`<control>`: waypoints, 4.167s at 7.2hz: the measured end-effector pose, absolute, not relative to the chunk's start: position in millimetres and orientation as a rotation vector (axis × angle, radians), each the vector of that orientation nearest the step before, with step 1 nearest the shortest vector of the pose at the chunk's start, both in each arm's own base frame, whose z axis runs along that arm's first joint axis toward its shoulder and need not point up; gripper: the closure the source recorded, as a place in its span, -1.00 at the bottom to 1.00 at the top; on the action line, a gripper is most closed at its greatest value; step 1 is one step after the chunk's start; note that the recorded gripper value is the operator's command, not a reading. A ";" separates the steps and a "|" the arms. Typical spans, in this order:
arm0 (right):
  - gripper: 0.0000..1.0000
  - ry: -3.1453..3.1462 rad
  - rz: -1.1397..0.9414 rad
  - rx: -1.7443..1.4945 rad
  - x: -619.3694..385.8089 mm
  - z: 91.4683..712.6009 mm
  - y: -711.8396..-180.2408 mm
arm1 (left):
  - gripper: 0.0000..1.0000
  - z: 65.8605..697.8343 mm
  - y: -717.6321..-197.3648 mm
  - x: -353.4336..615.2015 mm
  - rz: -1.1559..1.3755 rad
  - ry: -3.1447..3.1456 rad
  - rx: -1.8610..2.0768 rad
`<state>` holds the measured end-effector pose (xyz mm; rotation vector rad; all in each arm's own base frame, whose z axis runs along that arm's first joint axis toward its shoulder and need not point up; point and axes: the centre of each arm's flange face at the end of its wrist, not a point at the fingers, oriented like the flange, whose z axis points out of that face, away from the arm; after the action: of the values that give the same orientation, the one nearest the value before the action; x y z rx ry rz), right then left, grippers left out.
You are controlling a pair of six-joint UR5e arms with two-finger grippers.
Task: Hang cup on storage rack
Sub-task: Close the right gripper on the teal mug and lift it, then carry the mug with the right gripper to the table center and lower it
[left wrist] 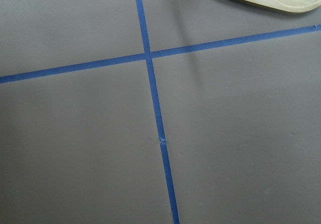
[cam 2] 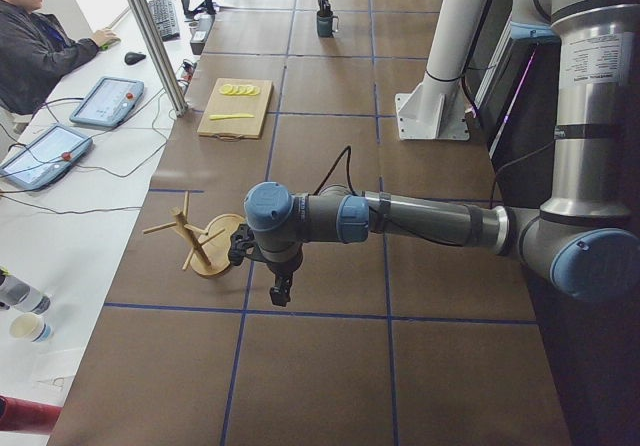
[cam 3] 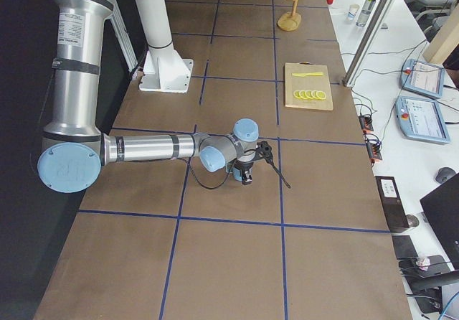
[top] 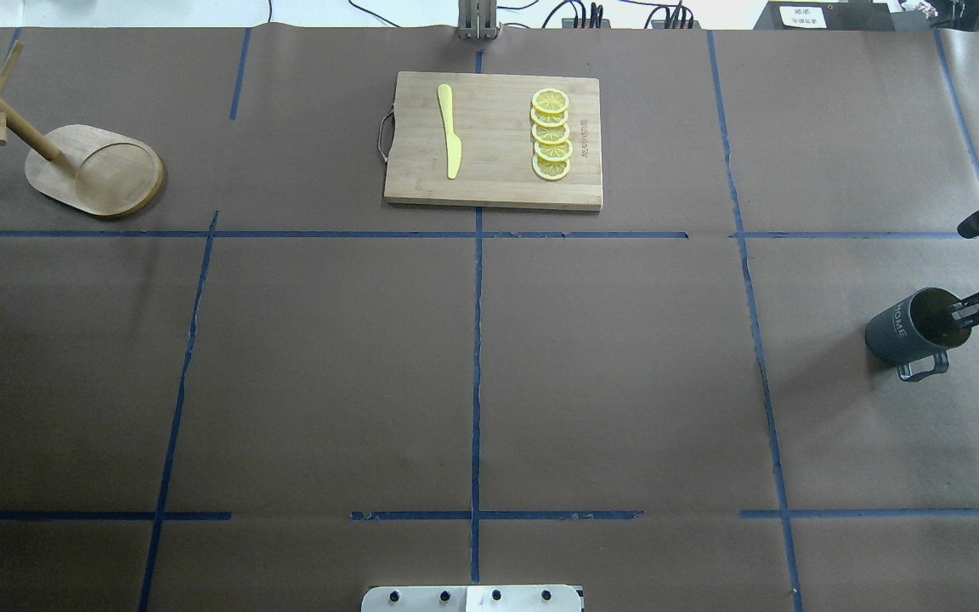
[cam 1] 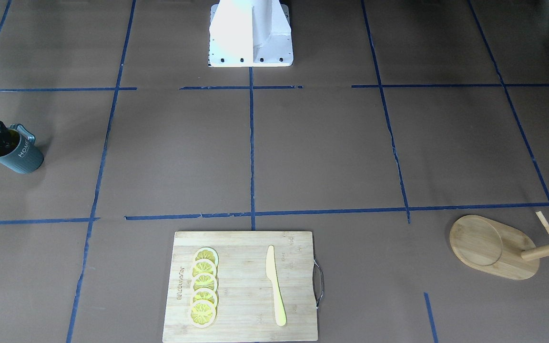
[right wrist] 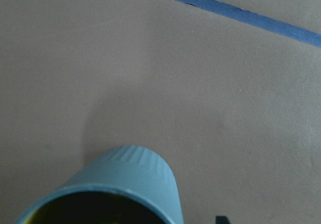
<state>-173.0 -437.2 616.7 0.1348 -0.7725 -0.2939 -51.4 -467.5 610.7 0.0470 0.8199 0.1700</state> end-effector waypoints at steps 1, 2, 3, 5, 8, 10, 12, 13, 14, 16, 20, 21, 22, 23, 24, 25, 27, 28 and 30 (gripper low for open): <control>0.95 -0.774 -0.298 0.137 -174.2 615.4 -437.8 | -1.00 610.6 -467.6 -51.5 0.170 0.820 0.047; 0.99 -0.776 -0.299 0.139 -175.0 613.8 -438.8 | -1.00 610.5 -467.5 -51.6 0.170 0.820 0.048; 1.00 -0.778 -0.299 0.140 -175.7 612.4 -439.3 | -1.00 610.3 -467.4 -51.6 0.170 0.820 0.048; 1.00 -0.801 -0.281 0.134 -180.0 601.3 -444.6 | -1.00 610.7 -466.8 -51.9 0.169 0.820 0.047; 1.00 -0.874 0.042 0.021 -202.5 551.6 -462.1 | -1.00 611.4 -465.5 -52.0 0.167 0.822 0.045; 1.00 -0.918 0.247 -0.083 -242.5 494.7 -467.0 | -1.00 611.3 -465.2 -51.8 0.167 0.825 0.045; 1.00 -0.884 0.370 -0.168 -303.8 397.5 -470.4 | -1.00 611.0 -465.2 -51.7 0.167 0.826 0.045; 1.00 -0.830 0.411 -0.180 -345.4 349.5 -466.7 | -1.00 610.7 -465.2 -51.5 0.168 0.827 0.046; 1.00 -0.777 0.447 -0.182 -392.7 305.8 -457.0 | -1.00 610.5 -465.2 -51.4 0.168 0.827 0.046; 1.00 -0.757 0.525 -0.203 -474.0 230.2 -448.3 | -1.00 610.4 -465.2 -51.3 0.168 0.828 0.046; 0.94 -0.721 0.636 -0.249 -588.8 152.2 -443.9 | -1.00 612.9 -464.1 -51.0 0.166 0.828 0.040; 0.55 -0.723 0.647 -0.251 -602.0 155.4 -437.9 | -1.00 613.4 -463.4 -51.0 0.166 0.828 0.039; 0.22 -0.729 0.652 -0.254 -610.6 163.7 -433.0 | -1.00 613.8 -462.8 -51.0 0.165 0.828 0.038; -0.98 -0.731 0.652 -0.256 -615.1 171.4 -430.1 | -1.00 613.6 -462.7 -51.0 0.166 0.828 0.038; -1.00 -0.731 0.650 -0.256 -616.5 175.4 -428.9 | -1.00 613.3 -462.7 -51.0 0.166 0.828 0.039; -1.00 -0.732 0.647 -0.255 -616.1 177.4 -428.6 | -1.00 613.2 -462.7 -51.0 0.166 0.828 0.039; -1.00 -0.761 0.622 -0.242 -601.6 168.0 -432.7 | -1.00 612.4 -463.1 -51.0 0.167 0.828 0.041; -1.00 -0.785 0.595 -0.232 -577.2 155.2 -441.7 | -1.00 611.3 -463.4 -51.0 0.168 0.828 0.044; -1.00 -0.803 0.488 -0.192 -502.1 142.4 -452.0 | -1.00 603.3 -463.1 -51.0 0.174 0.827 0.058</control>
<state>-502.1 -452.0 142.4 -0.1920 -0.8025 0.4885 -51.0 -463.1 603.3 0.0575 0.8265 0.1739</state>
